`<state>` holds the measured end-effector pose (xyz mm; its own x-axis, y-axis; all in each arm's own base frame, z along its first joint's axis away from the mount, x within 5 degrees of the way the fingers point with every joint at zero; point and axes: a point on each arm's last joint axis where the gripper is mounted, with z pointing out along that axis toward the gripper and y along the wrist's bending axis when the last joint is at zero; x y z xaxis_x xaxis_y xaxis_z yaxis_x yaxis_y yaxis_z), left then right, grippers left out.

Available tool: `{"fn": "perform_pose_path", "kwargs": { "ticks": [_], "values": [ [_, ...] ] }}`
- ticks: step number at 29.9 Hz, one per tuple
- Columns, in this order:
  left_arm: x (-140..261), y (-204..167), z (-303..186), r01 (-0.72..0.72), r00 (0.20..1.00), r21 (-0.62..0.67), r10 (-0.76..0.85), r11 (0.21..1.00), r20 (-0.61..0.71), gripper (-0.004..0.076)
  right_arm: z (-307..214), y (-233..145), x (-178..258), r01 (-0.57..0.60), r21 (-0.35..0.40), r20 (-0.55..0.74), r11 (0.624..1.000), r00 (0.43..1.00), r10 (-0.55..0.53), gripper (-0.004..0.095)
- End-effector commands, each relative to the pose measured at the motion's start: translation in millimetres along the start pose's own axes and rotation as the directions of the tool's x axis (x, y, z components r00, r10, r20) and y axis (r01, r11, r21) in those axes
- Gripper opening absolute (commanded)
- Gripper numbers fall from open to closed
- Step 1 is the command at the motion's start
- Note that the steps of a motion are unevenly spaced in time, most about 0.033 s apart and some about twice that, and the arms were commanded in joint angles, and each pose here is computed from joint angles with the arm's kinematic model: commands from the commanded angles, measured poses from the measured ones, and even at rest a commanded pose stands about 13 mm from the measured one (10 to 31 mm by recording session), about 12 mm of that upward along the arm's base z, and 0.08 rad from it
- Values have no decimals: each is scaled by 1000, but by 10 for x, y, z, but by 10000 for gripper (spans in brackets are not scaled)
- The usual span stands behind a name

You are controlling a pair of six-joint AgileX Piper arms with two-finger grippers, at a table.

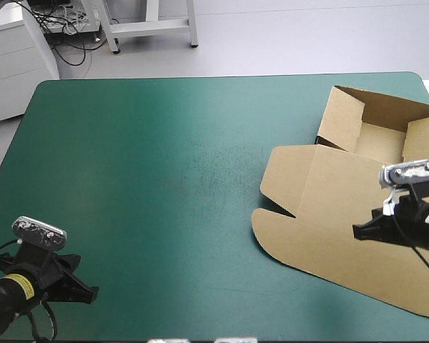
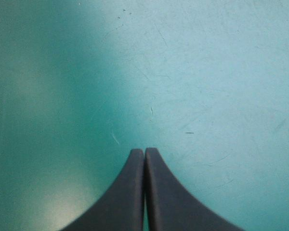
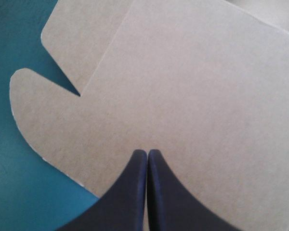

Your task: Fold the box

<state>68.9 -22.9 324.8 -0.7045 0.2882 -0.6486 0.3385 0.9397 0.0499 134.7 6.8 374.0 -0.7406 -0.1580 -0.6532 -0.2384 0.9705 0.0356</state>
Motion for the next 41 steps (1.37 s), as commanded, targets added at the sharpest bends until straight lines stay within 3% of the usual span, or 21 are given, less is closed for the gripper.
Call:
{"fn": "perform_pose_path", "kwargs": {
  "ticks": [1,12,18,26,41],
  "values": [
    [-100,7,-48,-7,997,-5,7,1000,72,-32,-93,111,187,4,-17,86,1000,996,-3,-19],
    [15,-19,48,0,999,18,0,1000,46,-32,-73,314,907,58,-13,144,998,988,-56,-22],
    [213,-44,164,7,994,48,-12,999,110,-32,-27,353,1121,59,8,195,998,979,-60,-22],
    [410,-40,257,4,993,46,-9,999,121,-32,157,331,1237,37,-3,164,999,986,-36,-23],
    [418,-44,253,7,994,51,-13,999,110,-32,209,330,1271,27,-13,150,1000,988,-24,-23]
  ]
}}
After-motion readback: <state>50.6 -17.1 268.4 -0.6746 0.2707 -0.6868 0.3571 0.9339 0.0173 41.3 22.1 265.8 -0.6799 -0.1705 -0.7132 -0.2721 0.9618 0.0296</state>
